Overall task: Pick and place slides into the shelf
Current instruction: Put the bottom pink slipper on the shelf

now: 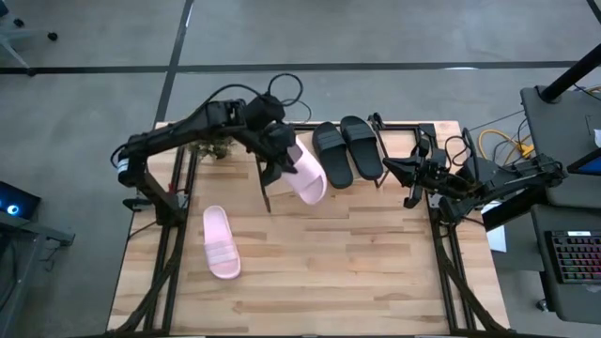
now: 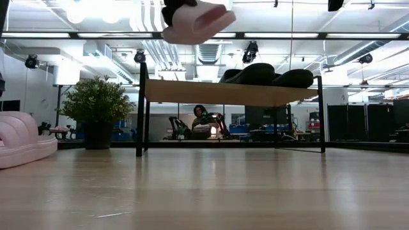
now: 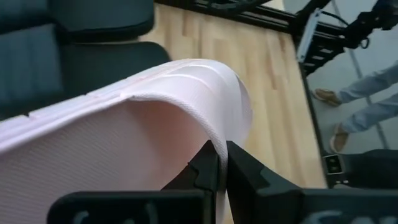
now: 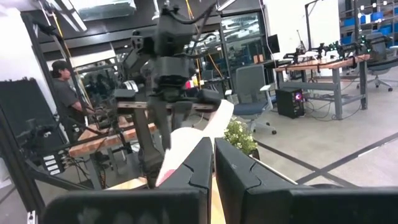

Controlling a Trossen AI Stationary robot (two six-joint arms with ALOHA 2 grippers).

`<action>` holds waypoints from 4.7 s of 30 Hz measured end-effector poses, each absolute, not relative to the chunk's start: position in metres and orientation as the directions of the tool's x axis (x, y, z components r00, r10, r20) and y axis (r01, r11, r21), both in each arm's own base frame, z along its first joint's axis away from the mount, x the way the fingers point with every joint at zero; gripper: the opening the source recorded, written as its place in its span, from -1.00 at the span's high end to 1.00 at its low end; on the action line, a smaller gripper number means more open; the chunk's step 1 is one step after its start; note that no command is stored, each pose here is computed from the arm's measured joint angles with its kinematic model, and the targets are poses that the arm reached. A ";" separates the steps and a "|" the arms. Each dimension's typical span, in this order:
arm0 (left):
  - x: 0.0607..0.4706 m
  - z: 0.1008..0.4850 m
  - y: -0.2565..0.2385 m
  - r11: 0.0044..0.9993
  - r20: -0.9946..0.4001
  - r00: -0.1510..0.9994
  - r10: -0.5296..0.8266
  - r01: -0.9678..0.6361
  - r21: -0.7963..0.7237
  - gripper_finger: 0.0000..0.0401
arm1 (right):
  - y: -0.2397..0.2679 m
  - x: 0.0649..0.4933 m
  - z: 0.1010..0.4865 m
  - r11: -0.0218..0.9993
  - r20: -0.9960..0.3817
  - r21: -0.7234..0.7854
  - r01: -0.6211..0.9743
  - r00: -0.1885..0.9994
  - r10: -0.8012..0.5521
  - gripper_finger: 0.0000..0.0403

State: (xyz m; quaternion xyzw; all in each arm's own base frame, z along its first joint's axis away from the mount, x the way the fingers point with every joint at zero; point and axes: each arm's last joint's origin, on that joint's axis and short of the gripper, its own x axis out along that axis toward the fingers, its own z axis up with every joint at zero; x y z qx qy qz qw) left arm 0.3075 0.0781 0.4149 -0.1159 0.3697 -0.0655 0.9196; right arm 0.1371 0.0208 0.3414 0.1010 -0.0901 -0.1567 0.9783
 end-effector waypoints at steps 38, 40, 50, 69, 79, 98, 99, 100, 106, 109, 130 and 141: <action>0.331 0.404 0.151 0.958 -0.786 0.564 -0.253 0.034 -0.284 1.00 | 0.020 0.136 0.342 0.938 0.147 0.149 0.312 0.931 -0.333 0.96; 0.334 0.400 0.153 0.955 -0.793 0.550 -0.261 0.027 -0.295 1.00 | 0.020 0.136 0.342 0.939 0.147 0.144 0.313 0.931 -0.333 0.96; 0.350 0.378 0.158 0.925 -0.785 0.513 -0.347 0.047 -0.378 1.00 | 0.020 0.136 0.342 0.939 0.148 0.144 0.313 0.931 -0.333 0.96; 0.360 0.358 0.163 0.903 -0.794 0.465 -0.393 0.031 -0.429 1.00 | 0.020 0.136 0.342 0.939 0.147 0.141 0.314 0.931 -0.333 0.96; 0.355 0.365 0.159 0.890 -0.781 0.463 -0.419 0.039 -0.454 1.00 | 0.020 0.136 0.342 0.940 0.147 0.124 0.317 0.931 -0.333 0.96; 0.350 0.377 0.155 0.853 -0.737 0.479 -0.476 0.048 -0.520 1.00 | 0.020 0.136 0.341 0.941 0.144 0.102 0.321 0.932 -0.334 0.96; 0.350 0.376 0.155 0.846 -0.730 0.479 -0.487 0.052 -0.530 1.00 | 0.020 0.136 0.341 0.942 0.144 0.101 0.322 0.932 -0.334 0.96; 0.351 0.375 0.155 0.839 -0.723 0.480 -0.498 0.056 -0.541 1.00 | 0.020 0.136 0.341 0.942 0.144 0.099 0.322 0.932 -0.334 0.96; 0.357 0.366 0.158 0.830 -0.724 0.464 -0.510 0.045 -0.556 1.00 | 0.020 0.136 0.341 0.942 0.144 0.098 0.322 0.932 -0.334 0.96; 0.360 0.360 0.162 0.828 -0.727 0.458 -0.512 0.035 -0.560 1.00 | 0.020 0.136 0.342 0.942 0.145 0.099 0.322 0.932 -0.334 0.96; 0.370 0.348 0.182 0.825 -0.726 0.482 -0.491 -0.010 -0.564 1.00 | 0.020 0.136 0.342 0.942 0.145 0.091 0.323 0.932 -0.333 0.96; 0.369 0.347 0.182 0.821 -0.728 0.474 -0.496 -0.017 -0.570 1.00 | 0.020 0.136 0.342 0.942 0.145 0.091 0.322 0.932 -0.333 0.96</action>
